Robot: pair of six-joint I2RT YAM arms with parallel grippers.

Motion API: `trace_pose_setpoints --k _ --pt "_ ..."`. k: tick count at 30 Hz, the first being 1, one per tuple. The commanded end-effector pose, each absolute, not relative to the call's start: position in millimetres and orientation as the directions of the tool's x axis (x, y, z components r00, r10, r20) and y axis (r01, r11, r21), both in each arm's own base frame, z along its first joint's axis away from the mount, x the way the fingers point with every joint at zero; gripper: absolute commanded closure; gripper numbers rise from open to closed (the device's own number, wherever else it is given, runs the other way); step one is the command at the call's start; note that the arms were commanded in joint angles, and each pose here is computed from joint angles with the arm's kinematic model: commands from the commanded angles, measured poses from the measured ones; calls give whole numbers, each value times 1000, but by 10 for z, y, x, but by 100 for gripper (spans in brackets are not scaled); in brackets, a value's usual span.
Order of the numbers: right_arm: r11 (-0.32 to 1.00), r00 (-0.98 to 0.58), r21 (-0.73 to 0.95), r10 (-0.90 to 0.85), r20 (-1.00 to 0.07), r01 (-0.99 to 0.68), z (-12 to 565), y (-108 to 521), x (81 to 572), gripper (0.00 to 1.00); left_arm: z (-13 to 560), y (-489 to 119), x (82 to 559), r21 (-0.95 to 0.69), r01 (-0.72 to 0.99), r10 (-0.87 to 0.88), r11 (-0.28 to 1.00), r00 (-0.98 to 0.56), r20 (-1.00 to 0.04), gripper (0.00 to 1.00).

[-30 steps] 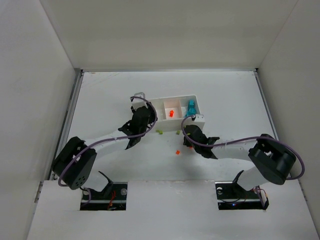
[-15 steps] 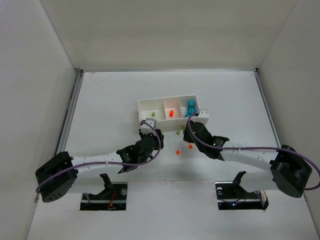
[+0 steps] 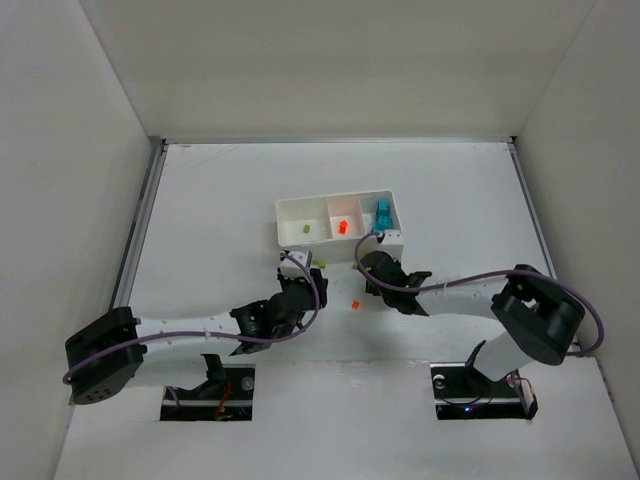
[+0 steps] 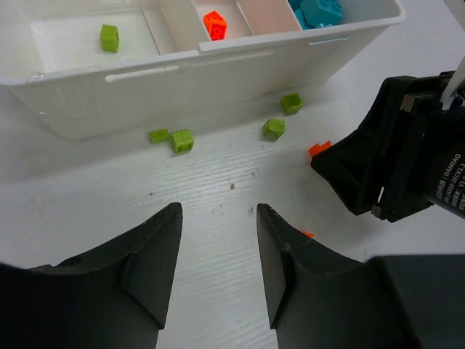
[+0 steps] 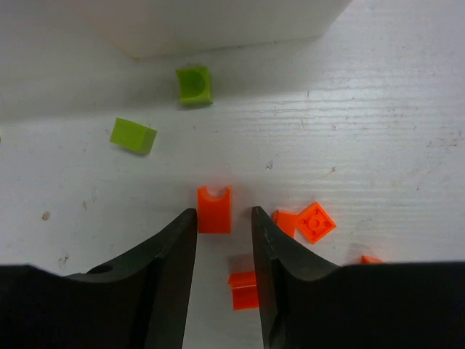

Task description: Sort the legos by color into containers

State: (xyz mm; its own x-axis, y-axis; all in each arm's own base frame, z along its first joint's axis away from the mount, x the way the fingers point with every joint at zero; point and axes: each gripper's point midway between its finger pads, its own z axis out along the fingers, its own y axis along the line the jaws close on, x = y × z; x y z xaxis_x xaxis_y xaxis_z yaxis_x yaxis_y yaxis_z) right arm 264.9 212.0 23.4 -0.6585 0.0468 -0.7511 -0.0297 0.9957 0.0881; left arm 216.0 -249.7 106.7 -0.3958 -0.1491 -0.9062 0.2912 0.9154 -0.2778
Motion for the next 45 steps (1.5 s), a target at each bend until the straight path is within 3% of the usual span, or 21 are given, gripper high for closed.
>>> trace_pose_setpoints --k 1,6,14,21,24,28,31,34,40,45 --pt "992 -633 123 79 -770 -25 320 2266 2775 63 1108 -2455 2144 -309 274 -189 911 -387 -902 58" --pt "991 -595 135 100 -797 -15 483 2278 2831 79 1037 -2479 2102 -303 280 -176 911 -402 -899 58" --pt "965 -503 235 145 -852 -121 1291 2490 2909 79 980 -2602 2093 -285 296 -146 912 -414 -898 57" --pt "957 -430 237 144 -891 -169 1697 2784 3416 79 992 -2800 2116 -298 317 -149 900 -418 -896 57" --pt "956 -417 248 163 -894 -158 1674 2848 3730 72 1011 -2923 2138 -310 329 -160 892 -412 -897 57" --pt "956 -412 261 186 -892 -132 1663 2810 3876 44 1039 -3063 2165 -294 345 -147 891 -395 -907 56" --pt "952 -383 276 209 -900 -130 1766 2716 3808 40 1017 -3139 2233 -275 339 -133 900 -386 -913 55" --pt "945 -368 305 242 -898 -122 1805 2571 3640 47 972 -3239 2304 -252 338 -112 907 -384 -917 55" --pt "920 -400 386 331 -855 -64 1505 2240 3197 72 765 -3419 2411 -213 334 -72 918 -389 -918 55" --pt "906 -430 424 382 -818 0 1181 1961 2889 75 640 -3534 2522 -198 318 -59 927 -398 -915 55"
